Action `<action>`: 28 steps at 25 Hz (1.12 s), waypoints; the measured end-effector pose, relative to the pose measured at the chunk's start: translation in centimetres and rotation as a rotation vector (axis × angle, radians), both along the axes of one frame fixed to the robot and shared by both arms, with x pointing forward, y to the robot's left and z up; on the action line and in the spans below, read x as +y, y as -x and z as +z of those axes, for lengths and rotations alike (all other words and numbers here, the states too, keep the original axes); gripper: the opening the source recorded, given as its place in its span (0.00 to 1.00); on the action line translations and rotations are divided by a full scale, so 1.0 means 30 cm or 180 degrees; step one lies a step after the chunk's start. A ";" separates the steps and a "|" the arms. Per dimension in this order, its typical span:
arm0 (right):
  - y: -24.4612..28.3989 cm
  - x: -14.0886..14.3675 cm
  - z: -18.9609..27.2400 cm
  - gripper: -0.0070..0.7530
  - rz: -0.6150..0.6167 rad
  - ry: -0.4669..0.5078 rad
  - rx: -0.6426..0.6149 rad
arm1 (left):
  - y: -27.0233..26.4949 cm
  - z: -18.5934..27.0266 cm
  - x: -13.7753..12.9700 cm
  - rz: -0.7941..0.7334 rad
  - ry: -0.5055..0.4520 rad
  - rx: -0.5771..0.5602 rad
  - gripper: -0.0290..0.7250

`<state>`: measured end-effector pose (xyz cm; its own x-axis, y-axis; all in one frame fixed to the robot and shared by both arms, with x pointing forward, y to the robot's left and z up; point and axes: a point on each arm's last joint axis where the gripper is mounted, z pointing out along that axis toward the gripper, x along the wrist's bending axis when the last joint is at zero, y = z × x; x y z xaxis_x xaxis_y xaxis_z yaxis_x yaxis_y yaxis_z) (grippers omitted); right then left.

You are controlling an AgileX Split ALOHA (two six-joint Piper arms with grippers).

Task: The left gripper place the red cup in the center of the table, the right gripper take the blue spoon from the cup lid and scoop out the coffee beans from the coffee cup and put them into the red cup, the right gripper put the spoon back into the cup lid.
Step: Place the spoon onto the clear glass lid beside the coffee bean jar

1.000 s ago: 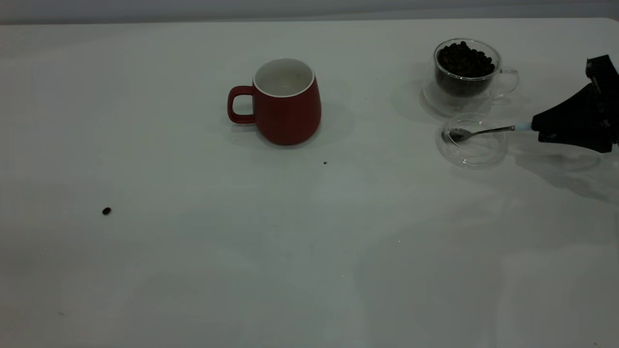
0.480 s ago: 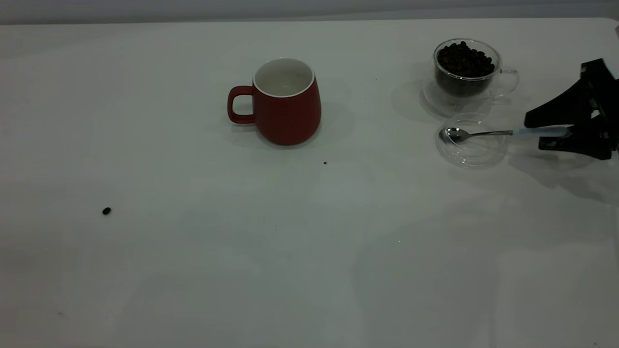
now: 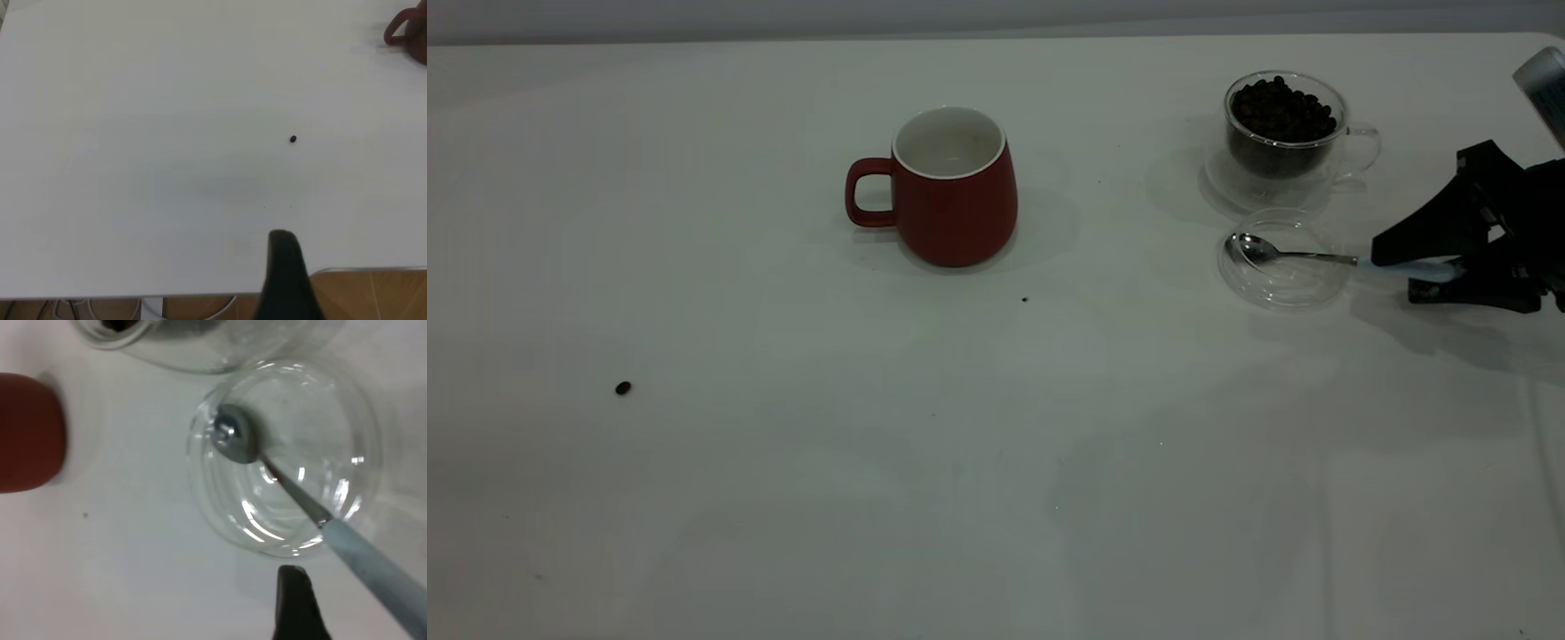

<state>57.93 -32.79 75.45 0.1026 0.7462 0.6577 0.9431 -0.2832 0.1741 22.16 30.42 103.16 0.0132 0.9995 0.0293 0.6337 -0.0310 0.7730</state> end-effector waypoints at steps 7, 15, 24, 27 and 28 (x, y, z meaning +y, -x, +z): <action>-0.004 -0.017 -0.012 0.73 -0.0114 0.0192 0.0038 | 0.000 0.000 0.000 0.0000 0.0000 0.0000 0.82; -0.018 -0.025 -0.010 0.73 -0.0319 0.0197 -0.0015 | 0.000 0.000 0.000 0.0002 0.0002 0.0000 0.82; -0.038 -0.026 0.000 0.73 -0.0504 0.0100 -0.0165 | 0.000 0.000 0.000 0.0002 0.0002 0.0000 0.82; -0.057 -0.039 0.005 0.73 -0.0532 0.0212 -0.0267 | 0.000 0.000 0.000 0.0002 0.0002 0.0000 0.82; -0.060 -0.047 0.006 0.73 -0.0541 0.0313 -0.0274 | 0.000 0.000 0.000 0.0002 0.0002 0.0000 0.82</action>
<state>59.74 -34.21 75.63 0.1789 0.7841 0.5943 0.8637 -0.4145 0.2868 22.16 30.42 103.16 0.0126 0.9995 0.0285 0.6337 -0.0300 0.7730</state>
